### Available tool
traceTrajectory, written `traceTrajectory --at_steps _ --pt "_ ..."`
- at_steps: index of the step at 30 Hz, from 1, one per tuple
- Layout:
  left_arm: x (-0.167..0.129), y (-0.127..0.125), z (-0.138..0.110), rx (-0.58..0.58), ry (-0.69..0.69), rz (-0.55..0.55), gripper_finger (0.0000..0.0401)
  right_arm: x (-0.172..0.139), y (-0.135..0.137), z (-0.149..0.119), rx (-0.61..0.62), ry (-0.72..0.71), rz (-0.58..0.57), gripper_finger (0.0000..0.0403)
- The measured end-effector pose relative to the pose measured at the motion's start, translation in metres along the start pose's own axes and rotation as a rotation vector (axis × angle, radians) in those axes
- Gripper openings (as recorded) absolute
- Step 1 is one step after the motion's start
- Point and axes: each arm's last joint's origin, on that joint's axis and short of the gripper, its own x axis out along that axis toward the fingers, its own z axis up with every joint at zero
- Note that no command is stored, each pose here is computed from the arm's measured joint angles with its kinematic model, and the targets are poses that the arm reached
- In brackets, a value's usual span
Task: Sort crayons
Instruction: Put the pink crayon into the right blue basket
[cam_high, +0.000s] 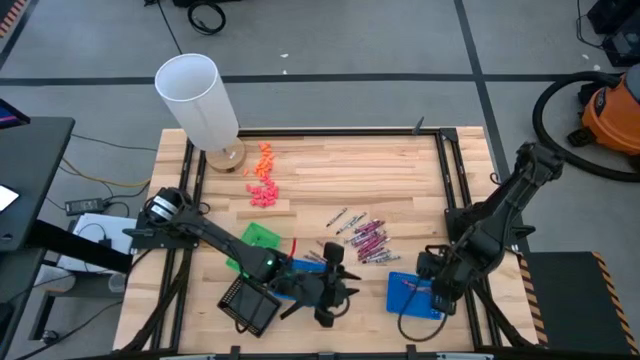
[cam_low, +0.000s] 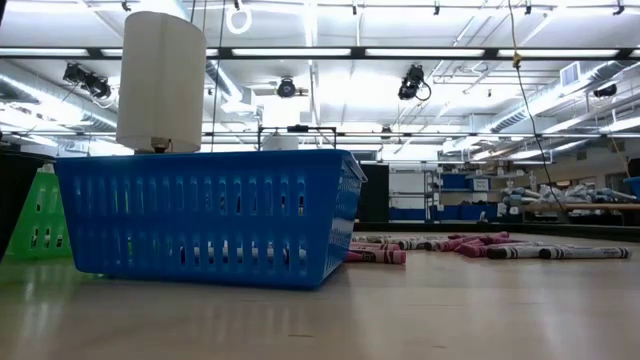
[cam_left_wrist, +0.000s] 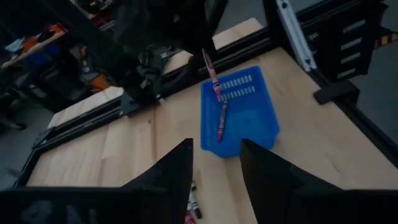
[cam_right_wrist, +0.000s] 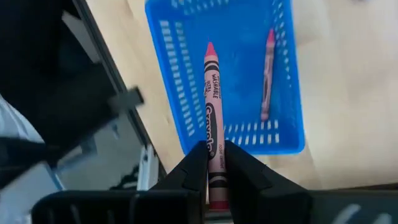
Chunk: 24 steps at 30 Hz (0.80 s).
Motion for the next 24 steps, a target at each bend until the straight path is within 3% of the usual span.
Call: traceTrajectory --at_steps 10,19,24 --pt "0.011 0.016 -0.007 -0.073 -0.017 -0.096 0.0141 0.015 0.004 -0.011 -0.066 0.037 -0.075 0.005" --pt "0.022 0.012 -0.053 -0.16 -0.087 -0.075 0.0141 0.016 0.004 -0.021 -0.047 -0.026 -0.118 0.005" --pt "0.017 0.016 -0.05 -0.175 -0.095 -0.068 0.0141 0.016 0.003 -0.019 -0.045 -0.075 -0.133 0.005"
